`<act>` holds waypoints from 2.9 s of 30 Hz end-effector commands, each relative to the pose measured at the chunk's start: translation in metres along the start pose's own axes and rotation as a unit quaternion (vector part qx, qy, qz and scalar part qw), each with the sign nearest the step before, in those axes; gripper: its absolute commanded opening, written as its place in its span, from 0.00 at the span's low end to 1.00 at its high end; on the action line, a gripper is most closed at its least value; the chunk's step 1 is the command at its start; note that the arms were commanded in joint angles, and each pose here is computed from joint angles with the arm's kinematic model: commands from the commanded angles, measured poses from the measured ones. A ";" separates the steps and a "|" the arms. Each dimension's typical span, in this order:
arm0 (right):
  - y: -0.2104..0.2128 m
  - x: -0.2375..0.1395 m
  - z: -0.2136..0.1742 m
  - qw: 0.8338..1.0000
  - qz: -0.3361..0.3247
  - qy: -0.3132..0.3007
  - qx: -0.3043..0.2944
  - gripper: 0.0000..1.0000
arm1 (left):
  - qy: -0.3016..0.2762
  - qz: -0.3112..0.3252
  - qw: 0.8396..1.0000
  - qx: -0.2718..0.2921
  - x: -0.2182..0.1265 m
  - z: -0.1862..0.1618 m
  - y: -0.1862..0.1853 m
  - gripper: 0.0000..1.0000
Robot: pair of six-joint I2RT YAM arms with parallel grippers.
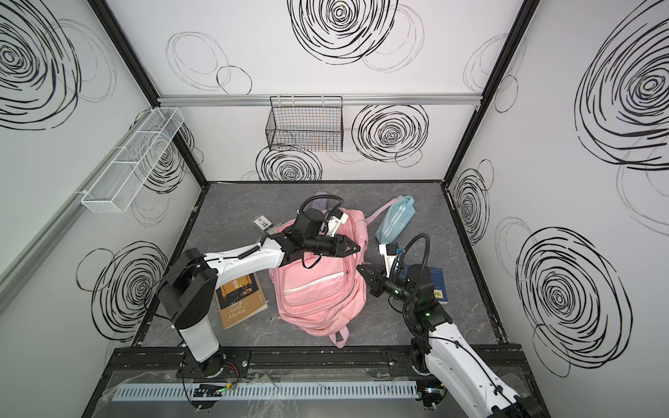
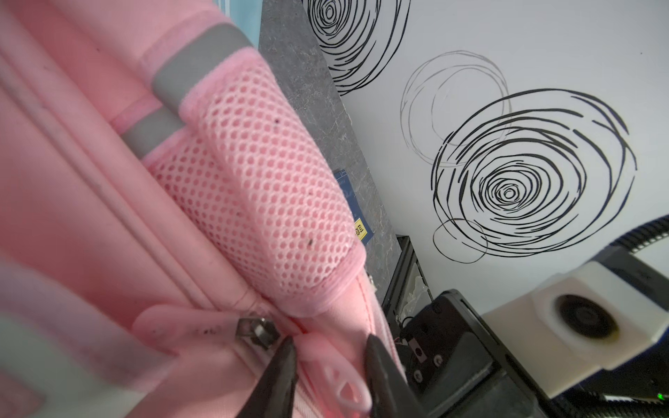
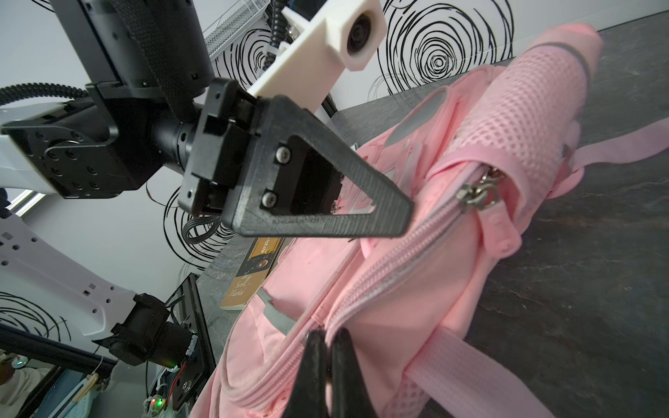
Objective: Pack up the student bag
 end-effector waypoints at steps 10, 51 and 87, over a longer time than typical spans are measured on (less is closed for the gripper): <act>0.023 -0.008 0.043 0.993 0.005 -0.079 -0.088 0.00 | -0.024 -0.040 0.999 0.005 -0.012 0.011 -0.017 0.00; -0.027 -0.029 0.043 0.978 -0.070 -0.123 -0.151 0.56 | -0.025 -0.036 0.995 0.085 -0.079 0.047 -0.050 0.00; -0.048 0.032 0.018 0.977 -0.045 -0.014 -0.206 0.52 | -0.006 -0.054 0.994 0.098 -0.100 0.039 -0.053 0.00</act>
Point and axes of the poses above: each gripper's point midway between its finger pads, its own x axis out along the fingers, its own y axis along the line the jaws close on, z = x × y, the point moved 4 cm from there along -x, back along the fingers, and after that the axes turned 1 degree about x, right-handed, at the moved point
